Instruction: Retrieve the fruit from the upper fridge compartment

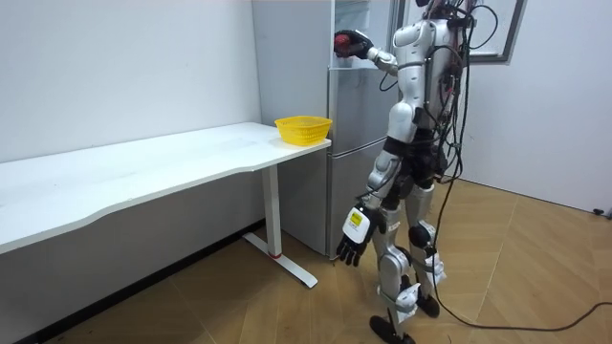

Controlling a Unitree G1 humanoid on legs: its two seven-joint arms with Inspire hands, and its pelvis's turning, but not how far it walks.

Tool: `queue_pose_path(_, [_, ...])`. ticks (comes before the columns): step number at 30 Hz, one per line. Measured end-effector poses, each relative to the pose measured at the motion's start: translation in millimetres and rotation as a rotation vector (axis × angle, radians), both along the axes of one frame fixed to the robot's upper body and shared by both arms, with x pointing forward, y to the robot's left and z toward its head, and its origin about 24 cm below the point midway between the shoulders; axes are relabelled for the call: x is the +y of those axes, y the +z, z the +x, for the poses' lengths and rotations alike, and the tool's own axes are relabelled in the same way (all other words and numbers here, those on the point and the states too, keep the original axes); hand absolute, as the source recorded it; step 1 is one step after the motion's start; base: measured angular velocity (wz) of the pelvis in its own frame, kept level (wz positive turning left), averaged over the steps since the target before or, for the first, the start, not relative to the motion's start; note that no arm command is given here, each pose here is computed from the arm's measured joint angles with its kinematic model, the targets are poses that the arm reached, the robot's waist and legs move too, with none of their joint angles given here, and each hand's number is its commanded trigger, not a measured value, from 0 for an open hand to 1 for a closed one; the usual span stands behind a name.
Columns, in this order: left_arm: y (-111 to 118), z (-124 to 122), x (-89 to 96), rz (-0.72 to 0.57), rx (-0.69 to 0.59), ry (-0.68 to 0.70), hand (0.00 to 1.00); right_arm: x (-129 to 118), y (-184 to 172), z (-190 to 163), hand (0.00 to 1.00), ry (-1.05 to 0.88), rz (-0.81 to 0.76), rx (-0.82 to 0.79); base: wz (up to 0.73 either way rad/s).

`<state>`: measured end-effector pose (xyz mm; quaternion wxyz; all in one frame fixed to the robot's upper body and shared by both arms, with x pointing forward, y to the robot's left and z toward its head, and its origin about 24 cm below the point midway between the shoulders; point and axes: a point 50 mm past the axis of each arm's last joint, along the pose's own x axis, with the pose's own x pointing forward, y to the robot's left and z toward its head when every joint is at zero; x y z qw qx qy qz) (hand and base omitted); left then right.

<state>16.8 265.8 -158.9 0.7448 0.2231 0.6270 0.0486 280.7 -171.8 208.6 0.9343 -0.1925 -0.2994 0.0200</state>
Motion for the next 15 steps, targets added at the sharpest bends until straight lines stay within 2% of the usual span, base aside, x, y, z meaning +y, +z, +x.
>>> queue_pose_path(6, [-1.3, 8.0, -7.8, -0.027, -0.049, -0.016, 0.00, 19.5, 13.5, -30.0, 1.00, 0.155, 0.109, -0.139, -0.02])
queue_pose_path(8, [0.8, 10.5, -2.3, -0.011, -0.073, -0.007, 0.00, 27.7, 16.1, -37.5, 1.00, 0.201, 0.138, -0.176, -0.61])
queue_pose_path(9, [1.4, 0.7, 2.8, 0.007, -0.053, 0.014, 0.00, 36.0, 19.1, -42.8, 1.00, 0.241, 0.148, -0.204, -0.37])
queue_pose_path(11, [-2.8, -6.7, -7.0, -0.019, -0.020, 0.021, 0.00, 38.1, 10.5, -47.5, 1.00, 0.249, 0.152, -0.194, 0.21])
queue_pose_path(13, [-4.9, -0.1, -16.7, -0.045, -0.034, -0.035, 0.00, 37.3, 9.3, -48.6, 1.00, 0.251, 0.172, -0.194, 0.33])
queue_pose_path(15, [-5.0, 4.5, -17.6, -0.045, -0.037, -0.053, 0.00, 38.9, 10.2, -49.4, 1.00, 0.275, 0.174, -0.200, 0.09])
